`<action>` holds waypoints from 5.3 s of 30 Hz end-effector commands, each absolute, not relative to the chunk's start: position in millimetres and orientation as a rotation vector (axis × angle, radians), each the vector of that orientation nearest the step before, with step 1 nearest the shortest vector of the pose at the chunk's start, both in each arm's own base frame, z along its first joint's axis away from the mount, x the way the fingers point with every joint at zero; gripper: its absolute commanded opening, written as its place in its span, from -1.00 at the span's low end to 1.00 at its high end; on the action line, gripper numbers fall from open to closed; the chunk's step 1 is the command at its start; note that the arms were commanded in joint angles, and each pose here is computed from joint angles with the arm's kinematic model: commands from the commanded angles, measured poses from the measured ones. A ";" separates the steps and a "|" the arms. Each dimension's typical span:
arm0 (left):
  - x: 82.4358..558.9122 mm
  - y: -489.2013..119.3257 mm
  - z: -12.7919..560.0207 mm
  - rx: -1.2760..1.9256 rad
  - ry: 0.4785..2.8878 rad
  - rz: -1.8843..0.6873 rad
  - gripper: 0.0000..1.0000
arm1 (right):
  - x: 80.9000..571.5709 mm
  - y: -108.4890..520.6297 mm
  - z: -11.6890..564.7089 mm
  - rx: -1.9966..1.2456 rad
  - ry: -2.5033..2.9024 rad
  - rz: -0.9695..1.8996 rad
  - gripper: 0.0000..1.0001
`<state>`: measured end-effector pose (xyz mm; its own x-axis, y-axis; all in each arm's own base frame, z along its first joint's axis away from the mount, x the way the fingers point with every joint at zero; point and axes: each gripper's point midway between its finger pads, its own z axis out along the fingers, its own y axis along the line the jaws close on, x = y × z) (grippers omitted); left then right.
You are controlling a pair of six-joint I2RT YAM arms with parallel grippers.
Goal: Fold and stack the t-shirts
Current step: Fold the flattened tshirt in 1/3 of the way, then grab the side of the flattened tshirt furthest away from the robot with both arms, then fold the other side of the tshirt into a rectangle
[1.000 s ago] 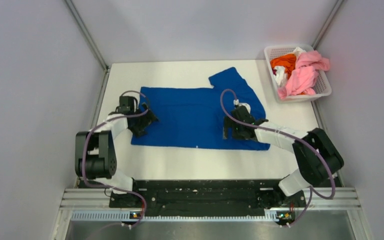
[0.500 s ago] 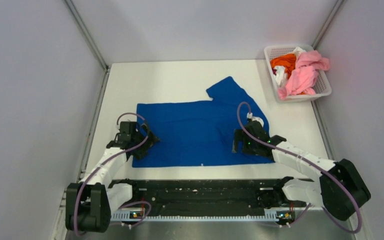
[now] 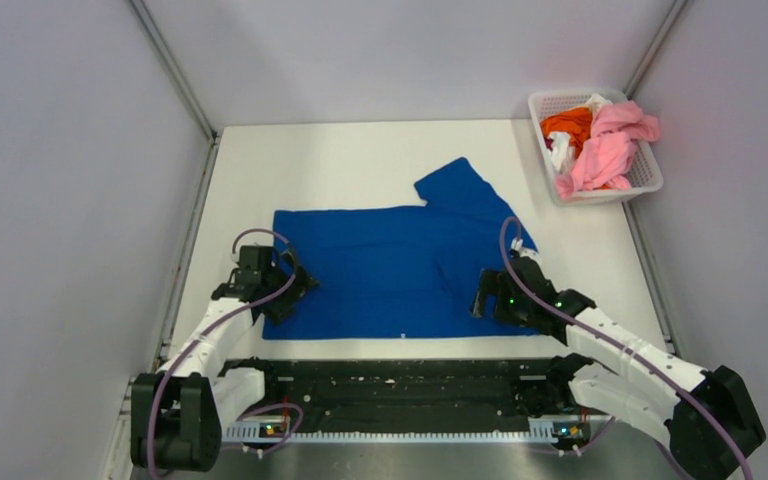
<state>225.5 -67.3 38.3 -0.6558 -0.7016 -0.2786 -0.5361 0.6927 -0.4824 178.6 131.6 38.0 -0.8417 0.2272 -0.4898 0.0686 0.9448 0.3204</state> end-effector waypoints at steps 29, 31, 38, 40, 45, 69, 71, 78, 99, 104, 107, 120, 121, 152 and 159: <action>442.3 41.8 85.9 -1.078 2.436 -0.130 0.55 | 502.6 177.4 159.7 -0.010 2.181 0.071 0.97; 454.1 46.0 78.6 -1.078 2.449 -0.107 0.48 | 523.3 182.5 153.2 -0.045 2.185 0.061 0.97; 476.8 46.0 45.4 -1.084 2.510 -0.114 0.18 | 583.9 203.3 128.1 -0.077 2.196 0.169 0.95; 478.5 44.5 37.6 -1.085 2.528 -0.120 0.09 | 596.9 210.2 127.9 -0.093 2.179 0.190 0.95; 471.1 41.2 25.9 -1.097 2.570 -0.123 -0.13 | 619.1 218.2 115.4 -0.108 2.166 0.187 0.95; 482.3 31.0 50.0 -0.868 2.534 -0.222 -1.00 | 591.4 185.7 15.9 -0.062 2.388 -0.023 0.51; 485.4 32.9 48.4 -0.870 2.535 -0.211 -1.00 | 584.8 175.6 17.1 -0.033 2.392 -0.077 0.44; 498.6 37.9 49.2 -0.840 2.525 -0.189 -1.00 | 580.4 166.5 28.0 0.009 2.360 -0.114 0.04; 478.4 10.4 94.0 -0.673 2.438 -0.315 -1.00 | 543.4 181.6 162.8 -0.035 2.079 0.141 -1.00; 454.1 3.8 102.0 -0.652 2.410 -0.327 -1.00 | 493.2 182.1 174.6 -0.063 2.079 0.160 -1.00; 438.4 2.5 106.3 -0.654 2.397 -0.326 -1.00 | 463.0 184.7 179.4 -0.083 2.080 0.157 -1.00; 380.5 4.2 120.4 -0.690 2.310 -0.287 -1.00 | 350.2 148.6 194.3 -0.025 2.098 0.099 -1.00; 376.8 4.4 120.6 -0.694 2.303 -0.284 -1.00 | 343.4 145.9 194.5 -0.025 2.103 0.098 -1.00; 327.4 54.3 119.1 -1.030 2.063 -0.113 -1.00 | 230.8 136.7 123.8 -0.080 2.322 0.105 -1.00; 336.2 42.5 107.1 -0.986 2.132 -0.182 -1.00 | 216.2 154.1 106.2 -0.140 2.372 0.204 -0.94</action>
<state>327.0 46.8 109.3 -0.3860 -0.7020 -0.5985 -0.6181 0.6784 -0.3972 226.5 140.0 115.8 -0.6971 -0.0402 -0.7159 -0.1133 0.9921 0.0546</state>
